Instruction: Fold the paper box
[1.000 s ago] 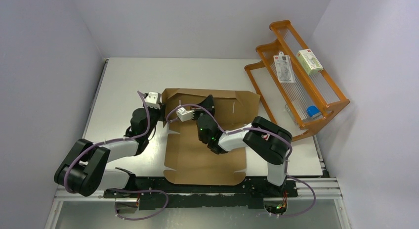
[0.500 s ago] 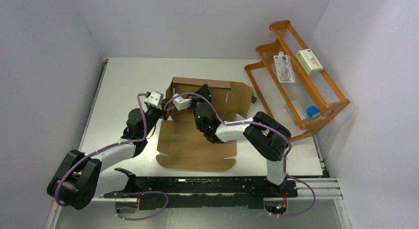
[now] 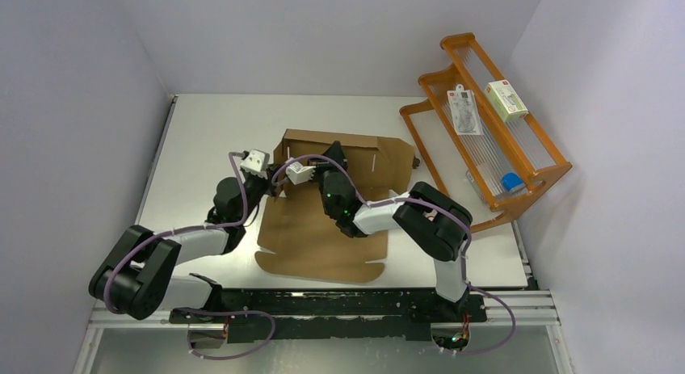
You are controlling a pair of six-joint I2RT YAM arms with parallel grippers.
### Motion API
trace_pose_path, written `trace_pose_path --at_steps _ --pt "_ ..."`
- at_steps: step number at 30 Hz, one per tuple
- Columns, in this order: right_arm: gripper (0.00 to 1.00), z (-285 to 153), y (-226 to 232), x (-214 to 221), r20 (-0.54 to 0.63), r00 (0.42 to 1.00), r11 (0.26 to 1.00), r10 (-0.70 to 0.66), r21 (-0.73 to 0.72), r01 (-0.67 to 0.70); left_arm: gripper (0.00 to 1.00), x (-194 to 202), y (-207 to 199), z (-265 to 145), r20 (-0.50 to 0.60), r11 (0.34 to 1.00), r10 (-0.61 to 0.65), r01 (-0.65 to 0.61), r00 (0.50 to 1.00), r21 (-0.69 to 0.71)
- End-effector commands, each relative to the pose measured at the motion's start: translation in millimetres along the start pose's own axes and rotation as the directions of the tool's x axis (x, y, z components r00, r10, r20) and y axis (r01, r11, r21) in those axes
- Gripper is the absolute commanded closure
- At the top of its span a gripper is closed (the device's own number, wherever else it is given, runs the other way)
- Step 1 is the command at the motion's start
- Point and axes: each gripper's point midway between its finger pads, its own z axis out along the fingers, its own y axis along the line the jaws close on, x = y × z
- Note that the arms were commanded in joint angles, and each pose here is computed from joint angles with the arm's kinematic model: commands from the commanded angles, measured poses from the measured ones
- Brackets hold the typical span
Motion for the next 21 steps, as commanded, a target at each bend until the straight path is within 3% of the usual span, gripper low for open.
trace_pose_path --at_steps 1,13,21 --pt "0.94 -8.8 8.8 -15.0 0.091 0.996 0.999 0.011 0.032 -0.014 0.92 2.8 -29.0 -7.2 0.017 0.993 -0.072 0.07 0.997 0.092" --pt "0.9 -36.9 21.1 -24.2 0.119 0.993 0.999 -0.023 0.039 0.019 0.9 38.4 -30.7 -23.2 -0.026 0.993 -0.117 0.117 0.993 0.002" --pt "0.87 -44.9 22.1 -25.4 0.118 0.993 1.0 0.02 -0.005 -0.02 0.89 47.5 -37.1 -26.6 -0.039 0.986 -0.162 0.163 0.986 0.021"
